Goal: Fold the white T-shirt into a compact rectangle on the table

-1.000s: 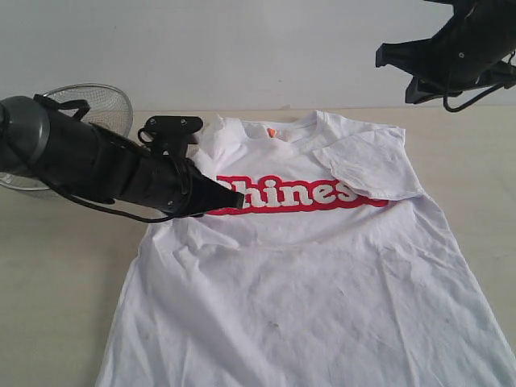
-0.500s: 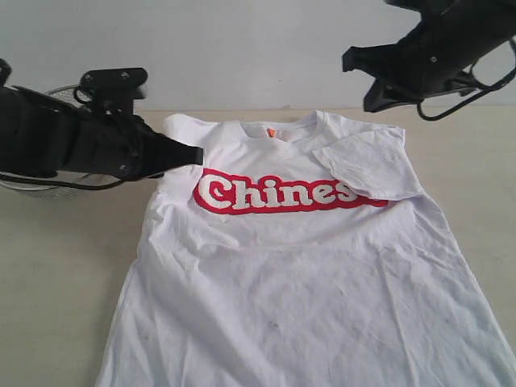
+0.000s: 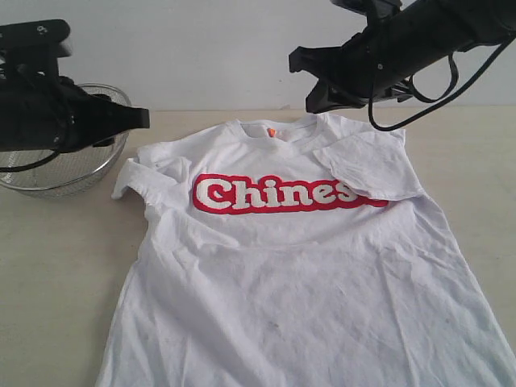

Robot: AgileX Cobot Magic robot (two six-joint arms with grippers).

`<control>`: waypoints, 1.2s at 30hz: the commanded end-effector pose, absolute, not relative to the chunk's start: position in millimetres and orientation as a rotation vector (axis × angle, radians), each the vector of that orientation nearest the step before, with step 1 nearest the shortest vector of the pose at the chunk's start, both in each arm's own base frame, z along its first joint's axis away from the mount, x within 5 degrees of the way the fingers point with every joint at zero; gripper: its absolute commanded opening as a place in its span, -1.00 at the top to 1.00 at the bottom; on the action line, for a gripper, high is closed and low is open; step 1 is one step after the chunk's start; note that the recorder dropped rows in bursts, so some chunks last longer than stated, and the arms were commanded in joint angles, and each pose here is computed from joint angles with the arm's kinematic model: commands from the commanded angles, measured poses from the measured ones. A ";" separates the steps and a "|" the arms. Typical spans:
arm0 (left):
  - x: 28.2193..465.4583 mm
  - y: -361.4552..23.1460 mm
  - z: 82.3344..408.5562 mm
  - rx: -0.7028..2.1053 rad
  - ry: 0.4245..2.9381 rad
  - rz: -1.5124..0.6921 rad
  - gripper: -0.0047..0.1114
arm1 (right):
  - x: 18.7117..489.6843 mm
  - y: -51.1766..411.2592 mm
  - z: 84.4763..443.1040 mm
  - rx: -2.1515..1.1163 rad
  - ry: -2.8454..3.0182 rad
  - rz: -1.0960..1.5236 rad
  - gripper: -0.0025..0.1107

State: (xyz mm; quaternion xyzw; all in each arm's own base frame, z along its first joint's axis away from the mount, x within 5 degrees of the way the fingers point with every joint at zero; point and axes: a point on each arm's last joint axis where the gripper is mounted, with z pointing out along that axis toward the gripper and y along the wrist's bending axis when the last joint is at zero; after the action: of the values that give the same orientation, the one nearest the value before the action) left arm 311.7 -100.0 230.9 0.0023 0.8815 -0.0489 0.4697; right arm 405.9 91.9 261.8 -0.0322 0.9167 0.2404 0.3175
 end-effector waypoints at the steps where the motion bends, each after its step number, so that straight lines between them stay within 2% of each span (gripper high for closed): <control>1: 296.9 -92.3 237.0 -0.083 2.166 -0.146 0.35 | 415.1 100.2 254.7 -0.288 2.357 0.669 0.96; 8: 272.0 -84.3 210.3 -0.107 2.266 -0.143 0.35 | 436.4 116.2 252.9 -0.545 2.332 0.805 0.93; 15: 274.6 -102.8 173.1 -0.266 2.407 -0.402 0.35 | 442.7 119.1 254.5 -0.566 2.333 0.838 0.43; 17: 281.7 -103.9 156.7 -0.402 2.448 -0.418 0.34 | 442.0 119.4 254.3 -0.572 2.337 0.845 0.31; 18: 285.2 -99.3 142.4 -0.606 2.465 -0.442 0.34 | 440.6 119.9 254.0 -0.583 2.346 0.857 0.28; 20: 289.2 -90.1 132.2 -0.808 2.456 -0.489 0.35 | 440.2 120.0 253.9 -0.586 2.348 0.860 0.27; 23: 293.3 -84.8 134.2 -0.922 2.421 -0.548 0.35 | 441.2 119.6 254.1 -0.578 2.343 0.852 0.28; 26: 303.0 -76.0 140.5 -1.158 2.321 -0.665 0.36 | 441.5 119.5 254.1 -0.585 2.337 0.845 0.28; 30: 314.5 -67.9 141.1 -1.278 2.257 -0.709 0.45 | 441.7 119.6 253.3 -0.584 2.339 0.846 0.28; 32: 320.7 -74.8 131.2 -1.354 2.276 -0.805 0.45 | 441.7 119.6 253.3 -0.584 2.339 0.846 0.28; 36: 335.5 -79.8 117.9 -1.356 2.304 -0.819 0.45 | 440.0 120.2 253.1 -0.598 2.348 0.861 0.28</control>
State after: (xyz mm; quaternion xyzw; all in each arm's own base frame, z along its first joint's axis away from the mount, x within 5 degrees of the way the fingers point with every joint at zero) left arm 328.6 -76.9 119.2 -0.4773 0.8149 -0.2762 0.1785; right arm 440.5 119.8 250.4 -0.2169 0.8787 0.3197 0.2803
